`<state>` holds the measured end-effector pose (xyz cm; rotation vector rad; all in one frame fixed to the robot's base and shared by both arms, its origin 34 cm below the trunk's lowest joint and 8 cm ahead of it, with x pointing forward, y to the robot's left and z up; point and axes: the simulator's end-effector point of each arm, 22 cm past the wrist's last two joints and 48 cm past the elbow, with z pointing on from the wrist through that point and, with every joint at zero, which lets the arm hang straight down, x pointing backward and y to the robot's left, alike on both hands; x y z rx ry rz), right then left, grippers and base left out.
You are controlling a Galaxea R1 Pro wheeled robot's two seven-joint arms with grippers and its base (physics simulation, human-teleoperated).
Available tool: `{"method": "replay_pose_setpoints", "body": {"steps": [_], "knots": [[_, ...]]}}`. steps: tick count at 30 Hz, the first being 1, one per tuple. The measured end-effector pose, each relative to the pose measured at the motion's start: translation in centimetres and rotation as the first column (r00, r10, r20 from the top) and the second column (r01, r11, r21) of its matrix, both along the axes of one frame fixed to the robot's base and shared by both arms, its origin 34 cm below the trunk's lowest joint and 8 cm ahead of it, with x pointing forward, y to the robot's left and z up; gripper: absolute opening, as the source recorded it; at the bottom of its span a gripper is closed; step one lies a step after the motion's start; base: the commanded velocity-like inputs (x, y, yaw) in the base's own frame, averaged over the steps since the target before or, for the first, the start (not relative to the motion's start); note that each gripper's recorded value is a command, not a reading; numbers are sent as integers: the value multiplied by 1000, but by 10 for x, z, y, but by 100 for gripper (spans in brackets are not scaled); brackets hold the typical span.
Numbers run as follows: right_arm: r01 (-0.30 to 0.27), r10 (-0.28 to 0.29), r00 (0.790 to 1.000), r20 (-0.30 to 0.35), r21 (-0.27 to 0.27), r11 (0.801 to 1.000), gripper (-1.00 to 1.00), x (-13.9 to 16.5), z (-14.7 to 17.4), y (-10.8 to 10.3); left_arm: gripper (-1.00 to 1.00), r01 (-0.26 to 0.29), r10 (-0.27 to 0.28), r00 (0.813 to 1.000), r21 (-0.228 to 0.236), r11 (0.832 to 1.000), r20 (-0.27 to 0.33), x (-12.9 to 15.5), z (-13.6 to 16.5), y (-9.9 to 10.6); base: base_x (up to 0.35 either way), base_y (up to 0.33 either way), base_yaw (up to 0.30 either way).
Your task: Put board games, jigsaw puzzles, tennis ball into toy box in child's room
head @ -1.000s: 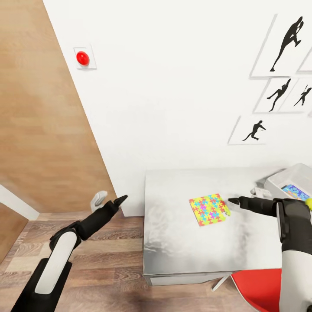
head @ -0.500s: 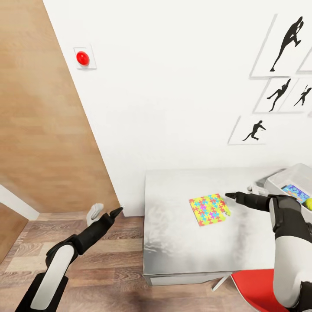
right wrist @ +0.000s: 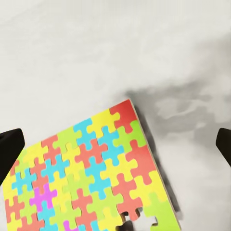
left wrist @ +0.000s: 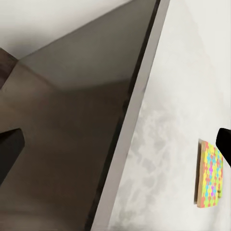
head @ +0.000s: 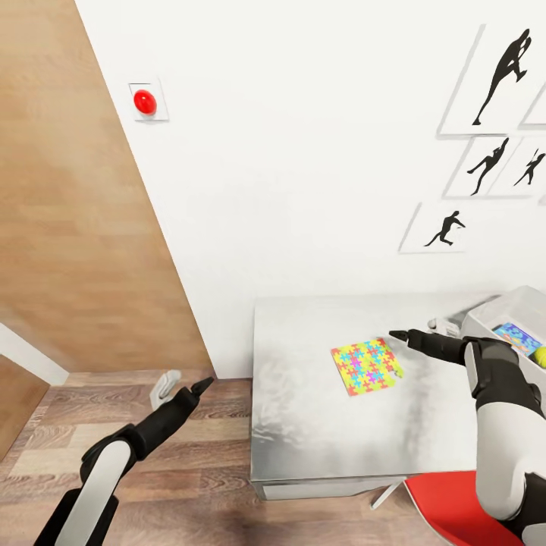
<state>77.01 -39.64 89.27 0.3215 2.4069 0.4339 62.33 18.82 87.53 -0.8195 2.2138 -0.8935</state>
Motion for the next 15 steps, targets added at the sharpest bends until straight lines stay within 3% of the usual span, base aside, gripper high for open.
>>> {"method": "replay_pose_setpoints", "body": {"steps": [15], "knots": [[-1,3,999,-43,28,1000,100,-9,-17,5,100,-1,1,1000,-1,1000,-5,-1,-2,0,0,0,0]]}}
